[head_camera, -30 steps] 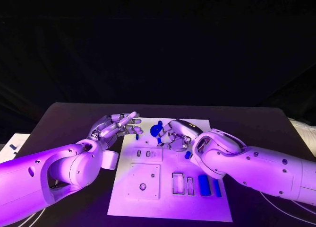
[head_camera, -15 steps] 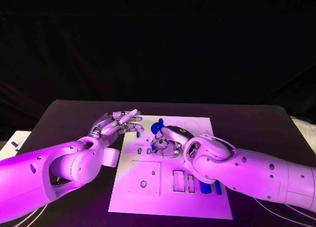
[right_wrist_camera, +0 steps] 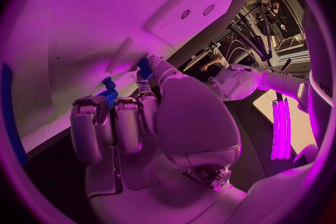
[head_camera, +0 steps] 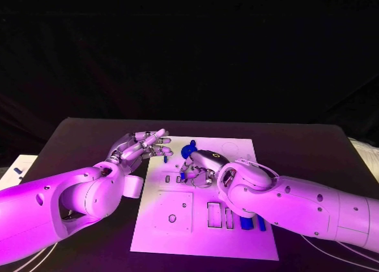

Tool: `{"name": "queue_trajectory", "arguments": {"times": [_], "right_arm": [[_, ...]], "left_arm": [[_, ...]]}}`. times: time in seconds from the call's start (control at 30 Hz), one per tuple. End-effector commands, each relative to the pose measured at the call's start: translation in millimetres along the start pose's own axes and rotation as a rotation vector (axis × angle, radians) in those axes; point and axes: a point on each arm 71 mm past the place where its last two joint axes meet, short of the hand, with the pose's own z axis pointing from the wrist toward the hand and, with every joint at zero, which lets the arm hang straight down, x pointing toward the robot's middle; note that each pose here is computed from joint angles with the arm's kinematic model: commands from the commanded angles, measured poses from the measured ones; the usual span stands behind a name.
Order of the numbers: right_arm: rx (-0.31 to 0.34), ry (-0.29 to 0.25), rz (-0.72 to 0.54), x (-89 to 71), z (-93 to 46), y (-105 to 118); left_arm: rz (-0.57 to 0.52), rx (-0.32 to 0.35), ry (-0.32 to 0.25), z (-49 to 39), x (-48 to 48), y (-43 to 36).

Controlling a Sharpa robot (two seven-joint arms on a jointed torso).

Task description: Assemble the parts on the task board

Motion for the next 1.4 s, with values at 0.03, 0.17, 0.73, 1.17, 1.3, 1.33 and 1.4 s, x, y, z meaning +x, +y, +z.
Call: {"name": "queue_trajectory", "arguments": {"times": [0.03, 0.17, 0.73, 1.17, 1.3, 1.33, 1.4], "right_arm": [[0.028, 0.038, -0.037, 5.1, -0.7, -4.2], [0.052, 0.047, -0.052, 4.9, -1.9, -9.5], [0.071, 0.119, -0.093, 9.5, -4.0, -11.1], [0.069, 0.124, -0.097, 10.9, -3.6, -7.5], [0.072, 0.125, -0.101, 11.0, -3.8, -7.6], [0.073, 0.125, -0.102, 11.0, -3.8, -7.7], [0.076, 0.121, -0.104, 10.7, -3.8, -8.0]], "left_arm": [[-0.013, 0.006, 0.022, 0.2, 2.9, -0.7], [-0.013, 0.005, 0.023, 0.0, 3.0, -0.7], [-0.014, 0.004, 0.025, -0.1, 3.4, -0.7], [-0.014, 0.005, 0.025, 0.0, 3.6, -0.6], [-0.014, 0.005, 0.025, 0.0, 3.4, -0.7], [-0.014, 0.005, 0.025, 0.0, 3.4, -0.7], [-0.014, 0.005, 0.025, 0.0, 3.4, -0.7]]}}
